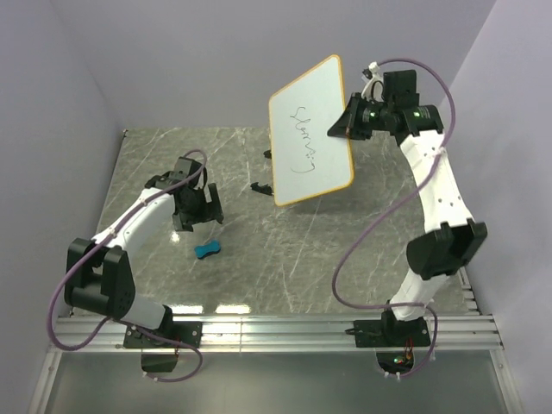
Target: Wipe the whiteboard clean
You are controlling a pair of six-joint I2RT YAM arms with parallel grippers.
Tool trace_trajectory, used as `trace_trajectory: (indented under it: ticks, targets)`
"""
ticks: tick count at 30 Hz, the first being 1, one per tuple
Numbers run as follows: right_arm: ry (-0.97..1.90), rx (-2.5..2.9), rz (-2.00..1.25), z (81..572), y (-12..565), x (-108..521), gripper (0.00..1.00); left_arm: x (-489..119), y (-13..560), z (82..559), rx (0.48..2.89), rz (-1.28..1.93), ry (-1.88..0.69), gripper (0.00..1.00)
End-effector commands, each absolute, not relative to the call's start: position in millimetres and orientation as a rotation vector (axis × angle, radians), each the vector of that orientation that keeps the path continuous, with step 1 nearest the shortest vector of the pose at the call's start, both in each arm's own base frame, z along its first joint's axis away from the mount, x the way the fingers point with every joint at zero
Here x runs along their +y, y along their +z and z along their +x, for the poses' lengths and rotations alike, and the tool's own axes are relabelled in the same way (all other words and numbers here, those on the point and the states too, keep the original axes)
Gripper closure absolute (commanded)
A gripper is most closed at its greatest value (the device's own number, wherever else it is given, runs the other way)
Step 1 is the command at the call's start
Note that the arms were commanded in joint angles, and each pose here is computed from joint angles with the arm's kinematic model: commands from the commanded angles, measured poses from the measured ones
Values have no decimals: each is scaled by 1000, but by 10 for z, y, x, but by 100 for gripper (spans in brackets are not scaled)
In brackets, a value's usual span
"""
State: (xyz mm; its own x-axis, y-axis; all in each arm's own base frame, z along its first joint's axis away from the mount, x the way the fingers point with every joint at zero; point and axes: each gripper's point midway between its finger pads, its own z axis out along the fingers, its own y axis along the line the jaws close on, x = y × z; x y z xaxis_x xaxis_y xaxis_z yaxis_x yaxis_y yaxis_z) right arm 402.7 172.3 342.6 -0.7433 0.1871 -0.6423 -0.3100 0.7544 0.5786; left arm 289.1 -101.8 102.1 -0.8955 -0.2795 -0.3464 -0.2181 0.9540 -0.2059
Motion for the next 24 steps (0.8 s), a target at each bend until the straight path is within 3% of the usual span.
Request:
trace_trajectory:
  ticks: [1,14,24]
  targets:
    - [977,2190,-5,4279,3556,1824,100,-1023,973,2936,2763,-289,-164,6]
    - [1097,2247,42,4401,3227,1968,100,-1112,610,2518,2923,-164,61,12]
    - [1145,2311,18,4512,3061,2045,100,-998,489,2612,2927,-26,215,13]
